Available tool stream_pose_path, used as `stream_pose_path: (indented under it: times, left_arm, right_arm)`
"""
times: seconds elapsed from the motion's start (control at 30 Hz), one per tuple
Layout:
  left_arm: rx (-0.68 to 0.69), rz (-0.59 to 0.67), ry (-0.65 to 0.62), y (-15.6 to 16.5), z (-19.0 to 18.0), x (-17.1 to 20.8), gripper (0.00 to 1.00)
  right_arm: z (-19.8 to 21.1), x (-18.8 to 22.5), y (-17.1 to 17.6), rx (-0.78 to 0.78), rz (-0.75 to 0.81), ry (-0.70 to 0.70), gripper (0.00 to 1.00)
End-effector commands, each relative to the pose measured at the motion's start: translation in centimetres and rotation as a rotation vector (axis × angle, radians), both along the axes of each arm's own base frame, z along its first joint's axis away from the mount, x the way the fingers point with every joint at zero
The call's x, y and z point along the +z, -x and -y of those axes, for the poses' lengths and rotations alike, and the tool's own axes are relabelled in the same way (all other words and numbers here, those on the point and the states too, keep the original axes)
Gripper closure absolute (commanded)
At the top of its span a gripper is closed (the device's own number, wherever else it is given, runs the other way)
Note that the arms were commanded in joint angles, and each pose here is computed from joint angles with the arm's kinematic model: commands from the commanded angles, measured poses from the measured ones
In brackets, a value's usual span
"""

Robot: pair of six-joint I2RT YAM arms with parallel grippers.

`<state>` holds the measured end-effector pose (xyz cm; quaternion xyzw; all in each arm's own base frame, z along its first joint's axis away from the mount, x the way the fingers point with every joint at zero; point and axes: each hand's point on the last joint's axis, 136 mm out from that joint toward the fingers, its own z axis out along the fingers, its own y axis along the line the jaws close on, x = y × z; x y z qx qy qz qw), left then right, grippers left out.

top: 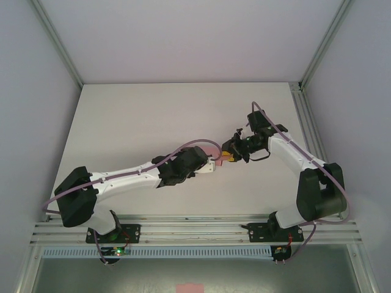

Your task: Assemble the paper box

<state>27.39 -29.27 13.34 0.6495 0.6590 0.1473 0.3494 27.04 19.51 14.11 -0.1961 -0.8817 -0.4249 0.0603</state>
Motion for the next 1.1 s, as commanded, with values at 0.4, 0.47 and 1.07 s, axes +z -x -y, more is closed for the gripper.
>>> stream_pose_path:
  times: [0.4,0.47,1.07]
  left_arm:
    - [0.041,-0.426,0.188,1.8,-0.8,0.0,0.68]
    - [0.034,-0.639,0.262,3.2,-1.0,0.6,0.66]
    - [0.054,-0.910,0.163,4.2,-1.9,-3.5,0.61]
  right_arm:
    - [5.4,6.9,-5.5,0.037,0.782,0.412,0.36]
    - [4.7,9.1,-4.5,0.154,1.020,0.462,0.32]
    - [-2.4,3.1,0.9,0.738,1.195,0.297,0.36]
